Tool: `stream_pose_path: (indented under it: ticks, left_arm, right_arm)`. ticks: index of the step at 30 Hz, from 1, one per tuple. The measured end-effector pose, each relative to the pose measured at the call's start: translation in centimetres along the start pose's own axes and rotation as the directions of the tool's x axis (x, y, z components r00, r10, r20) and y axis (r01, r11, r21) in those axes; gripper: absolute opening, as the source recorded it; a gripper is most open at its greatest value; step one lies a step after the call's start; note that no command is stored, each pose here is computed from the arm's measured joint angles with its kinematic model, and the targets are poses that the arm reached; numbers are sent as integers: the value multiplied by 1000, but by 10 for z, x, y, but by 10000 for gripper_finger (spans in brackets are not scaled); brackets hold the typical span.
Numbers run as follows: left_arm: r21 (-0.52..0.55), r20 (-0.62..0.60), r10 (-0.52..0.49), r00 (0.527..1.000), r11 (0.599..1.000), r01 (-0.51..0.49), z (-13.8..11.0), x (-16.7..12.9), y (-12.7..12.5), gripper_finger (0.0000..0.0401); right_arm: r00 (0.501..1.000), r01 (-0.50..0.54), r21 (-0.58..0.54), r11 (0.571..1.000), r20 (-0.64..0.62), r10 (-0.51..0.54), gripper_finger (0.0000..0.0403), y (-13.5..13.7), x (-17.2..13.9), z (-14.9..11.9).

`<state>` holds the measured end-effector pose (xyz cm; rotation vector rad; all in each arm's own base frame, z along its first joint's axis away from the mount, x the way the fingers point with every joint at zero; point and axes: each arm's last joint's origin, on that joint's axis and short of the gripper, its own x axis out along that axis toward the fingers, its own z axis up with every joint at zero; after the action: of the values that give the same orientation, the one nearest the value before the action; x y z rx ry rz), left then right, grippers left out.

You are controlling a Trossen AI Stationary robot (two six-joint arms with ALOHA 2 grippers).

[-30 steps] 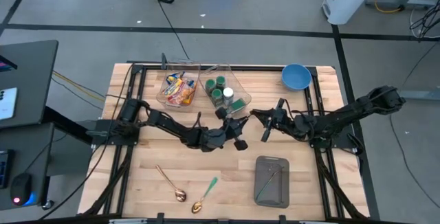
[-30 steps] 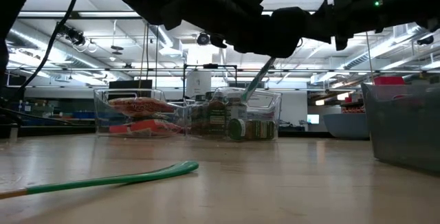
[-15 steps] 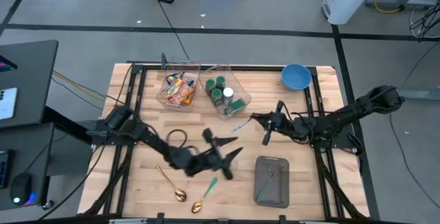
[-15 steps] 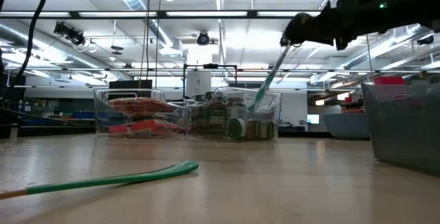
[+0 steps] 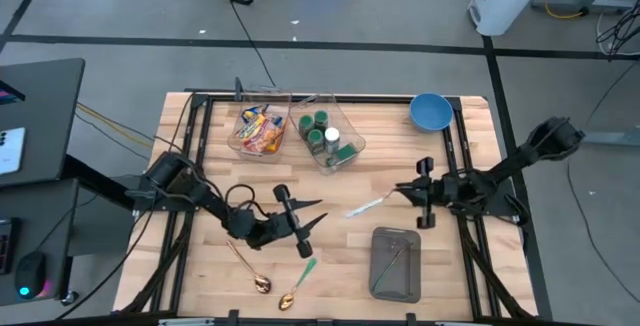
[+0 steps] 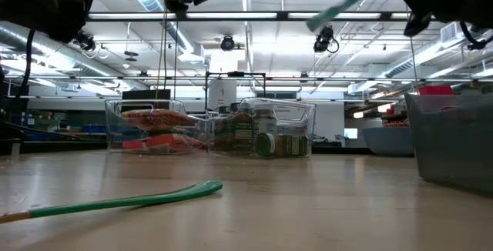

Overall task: Pick & Place Food Item
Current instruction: Put the white spoon into the gray bin

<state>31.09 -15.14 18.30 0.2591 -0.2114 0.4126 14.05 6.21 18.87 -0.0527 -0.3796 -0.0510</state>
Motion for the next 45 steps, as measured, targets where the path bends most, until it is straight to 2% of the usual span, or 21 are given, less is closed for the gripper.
stream_pose_path:
  ticks: [2, 7, 11, 19, 21, 26, 38, 41, 45]
  left_arm:
    - [2, 2, -2, 1000, 1000, 2, 2, -1, 0, 166]
    - [35, -2, 0, 1000, 999, 0, 4, -4, -2, 166]
    - [50, -7, 1, 1000, 999, -1, 5, -6, -3, 166]
    - [63, -6, -11, 1000, 998, 11, 7, -10, -7, 166]
    - [62, -6, -15, 1000, 998, 15, 7, -12, -8, 166]
    - [62, -7, -16, 1000, 998, 17, 7, -12, -8, 166]
    - [0, -38, -46, 998, 999, 46, 4, -15, -13, 166]
    - [-12, -46, -51, 998, 999, 50, 3, -15, -13, 166]
    - [-17, -48, -52, 997, 999, 52, 2, -15, -14, 166]
  right_arm:
    - [999, -20, 20, 1000, -40, 21, 9, 3, -3, -3]
    - [980, -144, 52, 988, -133, 150, 9, 17, -10, -8]
    - [965, -217, 82, 973, -131, 227, 9, 26, -18, -4]
    - [906, -380, 170, 909, -129, 403, 9, 41, -35, 4]
    - [896, -373, 177, 911, -184, 403, 9, 43, -39, 1]
    - [878, -291, 159, 943, -348, 330, 9, 44, -48, -12]
    - [796, -213, 301, 930, -498, 344, 29, 44, -57, -29]
    - [797, -202, 306, 930, -500, 338, 31, 44, -57, -30]
    - [824, -146, 261, 954, -502, 264, 37, 42, -56, -30]
